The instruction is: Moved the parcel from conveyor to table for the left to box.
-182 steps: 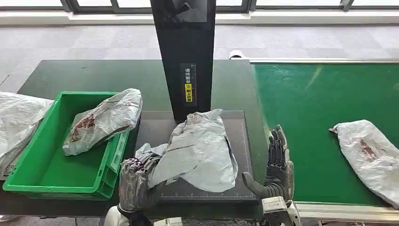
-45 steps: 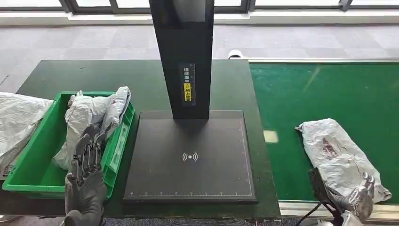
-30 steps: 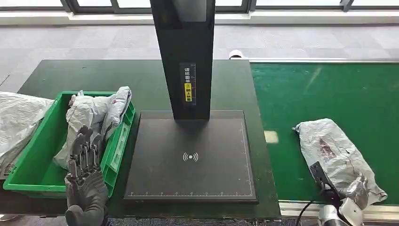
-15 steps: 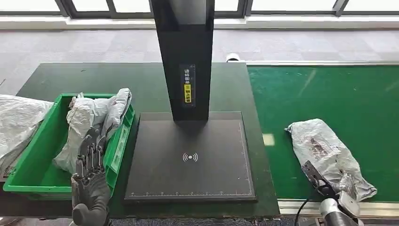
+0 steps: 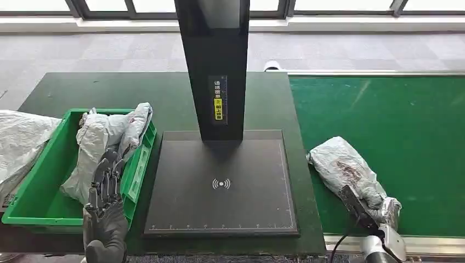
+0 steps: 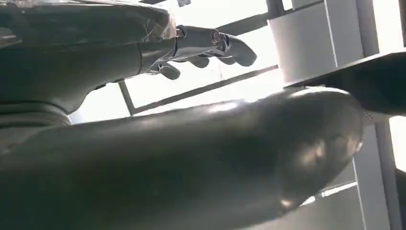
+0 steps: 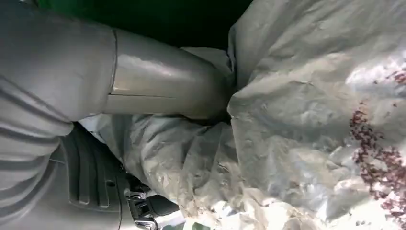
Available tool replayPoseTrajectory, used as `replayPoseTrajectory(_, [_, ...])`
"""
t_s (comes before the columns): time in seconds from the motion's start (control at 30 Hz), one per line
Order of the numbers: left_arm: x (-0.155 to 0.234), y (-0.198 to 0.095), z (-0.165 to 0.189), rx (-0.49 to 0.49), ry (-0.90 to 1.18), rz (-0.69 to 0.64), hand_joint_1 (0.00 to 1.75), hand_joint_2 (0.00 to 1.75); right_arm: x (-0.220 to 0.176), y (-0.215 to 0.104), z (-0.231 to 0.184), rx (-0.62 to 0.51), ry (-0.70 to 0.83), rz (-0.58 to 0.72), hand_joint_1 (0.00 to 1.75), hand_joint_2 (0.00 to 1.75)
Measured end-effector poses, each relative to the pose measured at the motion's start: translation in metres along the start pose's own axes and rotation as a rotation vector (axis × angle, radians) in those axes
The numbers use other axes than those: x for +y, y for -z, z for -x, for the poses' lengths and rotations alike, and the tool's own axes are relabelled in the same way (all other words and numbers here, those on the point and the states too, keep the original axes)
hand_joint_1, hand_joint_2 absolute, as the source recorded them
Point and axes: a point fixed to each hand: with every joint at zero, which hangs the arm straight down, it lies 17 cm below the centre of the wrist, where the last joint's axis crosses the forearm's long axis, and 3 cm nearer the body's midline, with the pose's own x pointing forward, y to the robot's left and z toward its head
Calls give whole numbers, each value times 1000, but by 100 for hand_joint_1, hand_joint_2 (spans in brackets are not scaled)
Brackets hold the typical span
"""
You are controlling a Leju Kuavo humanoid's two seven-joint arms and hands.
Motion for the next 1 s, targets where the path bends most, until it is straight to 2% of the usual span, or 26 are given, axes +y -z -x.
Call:
replayPoseTrajectory(0.17, [9, -1, -5, 3, 24, -49, 0, 0, -10, -12, -30, -73, 111, 81, 175, 175])
replayPoseTrajectory(0.23, [16, 0, -7, 0, 47, -81, 0, 0, -29, -15, -50, -122, 186, 160, 175, 175])
replayPoseTrajectory(0.37, [22, -1, -8, 1, 66, -111, 0, 0, -52, -18, -70, -171, 239, 238, 175, 175])
replayPoseTrajectory(0.53, [43, -6, -9, 14, 144, -237, 0, 0, -110, -38, -95, -273, 430, 488, 175, 175])
replayPoseTrajectory(0.67, [40, -15, -9, 33, 146, -254, 0, 0, -151, -65, -116, -381, 505, 652, 175, 175])
replayPoseTrajectory(0.73, [35, -18, -10, 37, 137, -234, 0, 0, -164, -76, -125, -424, 519, 700, 175, 175])
replayPoseTrajectory(1.0, [25, -24, -11, 41, 120, -186, 0, 0, -182, -96, -136, -475, 548, 762, 175, 175])
